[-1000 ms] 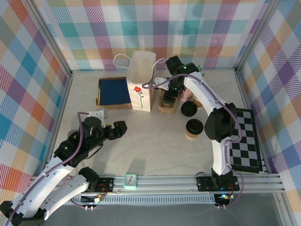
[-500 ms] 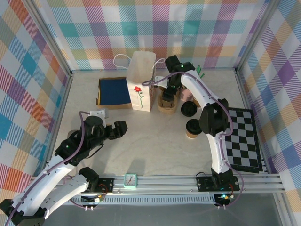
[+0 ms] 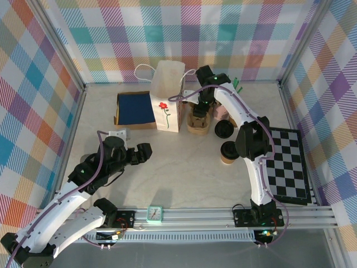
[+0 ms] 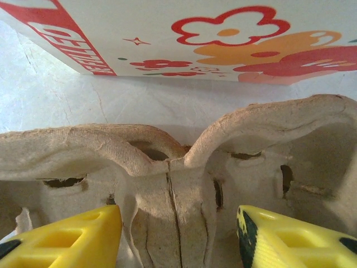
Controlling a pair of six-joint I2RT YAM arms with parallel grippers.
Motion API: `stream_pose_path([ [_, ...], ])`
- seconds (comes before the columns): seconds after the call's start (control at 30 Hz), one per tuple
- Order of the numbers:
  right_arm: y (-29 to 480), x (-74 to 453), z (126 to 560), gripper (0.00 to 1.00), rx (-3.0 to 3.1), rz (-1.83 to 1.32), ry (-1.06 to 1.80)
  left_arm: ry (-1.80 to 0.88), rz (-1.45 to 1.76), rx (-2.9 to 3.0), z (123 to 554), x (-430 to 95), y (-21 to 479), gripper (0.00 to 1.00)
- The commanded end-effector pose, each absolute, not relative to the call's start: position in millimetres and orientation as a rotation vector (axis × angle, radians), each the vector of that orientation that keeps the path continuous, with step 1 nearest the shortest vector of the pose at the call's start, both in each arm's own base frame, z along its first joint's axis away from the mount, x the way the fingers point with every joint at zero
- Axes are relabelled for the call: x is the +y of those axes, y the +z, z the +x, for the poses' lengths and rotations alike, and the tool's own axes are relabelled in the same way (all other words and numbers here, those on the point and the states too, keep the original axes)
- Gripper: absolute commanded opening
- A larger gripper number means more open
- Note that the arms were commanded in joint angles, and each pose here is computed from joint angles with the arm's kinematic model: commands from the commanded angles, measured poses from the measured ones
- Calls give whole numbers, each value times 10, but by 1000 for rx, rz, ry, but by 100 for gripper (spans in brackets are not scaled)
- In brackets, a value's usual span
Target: Pack the takeout coffee
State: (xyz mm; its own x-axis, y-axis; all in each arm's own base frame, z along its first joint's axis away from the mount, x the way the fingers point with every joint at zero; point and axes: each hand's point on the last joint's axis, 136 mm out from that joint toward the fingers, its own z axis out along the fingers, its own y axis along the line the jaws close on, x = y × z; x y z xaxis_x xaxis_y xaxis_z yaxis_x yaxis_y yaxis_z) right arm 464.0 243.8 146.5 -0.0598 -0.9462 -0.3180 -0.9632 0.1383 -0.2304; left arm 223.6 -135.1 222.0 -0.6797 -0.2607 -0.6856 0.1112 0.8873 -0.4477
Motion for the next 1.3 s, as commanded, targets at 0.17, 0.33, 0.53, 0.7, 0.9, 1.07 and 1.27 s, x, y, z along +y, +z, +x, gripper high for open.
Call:
stream_pose_path([
  [0.17, 1412, 2461, 4597, 58, 2034, -1854, 122, -586, -98, 2209, 2234, -1317, 2361, 91],
  [0.33, 1374, 2469, 4582, 52, 2047, -1852, 140, -579, -103, 2205, 2216, -1287, 2367, 91],
  [0.53, 1334, 2463, 4555, 52, 2064, -1854, 154, -583, -104, 2205, 2209, -1287, 2365, 91],
  [0.7, 1275, 2443, 4534, 54, 2080, -1859, 153, -586, -107, 2204, 2216, -1293, 2365, 90],
  [0.9, 1260, 2447, 4539, 46, 2085, -1854, 153, -584, -108, 2202, 2203, -1280, 2363, 91],
  [1.07, 1278, 2452, 4546, 39, 2080, -1850, 149, -585, -112, 2198, 2197, -1269, 2370, 91],
  [1.27, 1343, 2484, 4542, 37, 2063, -1844, 136, -589, -110, 2195, 2200, -1277, 2382, 90],
])
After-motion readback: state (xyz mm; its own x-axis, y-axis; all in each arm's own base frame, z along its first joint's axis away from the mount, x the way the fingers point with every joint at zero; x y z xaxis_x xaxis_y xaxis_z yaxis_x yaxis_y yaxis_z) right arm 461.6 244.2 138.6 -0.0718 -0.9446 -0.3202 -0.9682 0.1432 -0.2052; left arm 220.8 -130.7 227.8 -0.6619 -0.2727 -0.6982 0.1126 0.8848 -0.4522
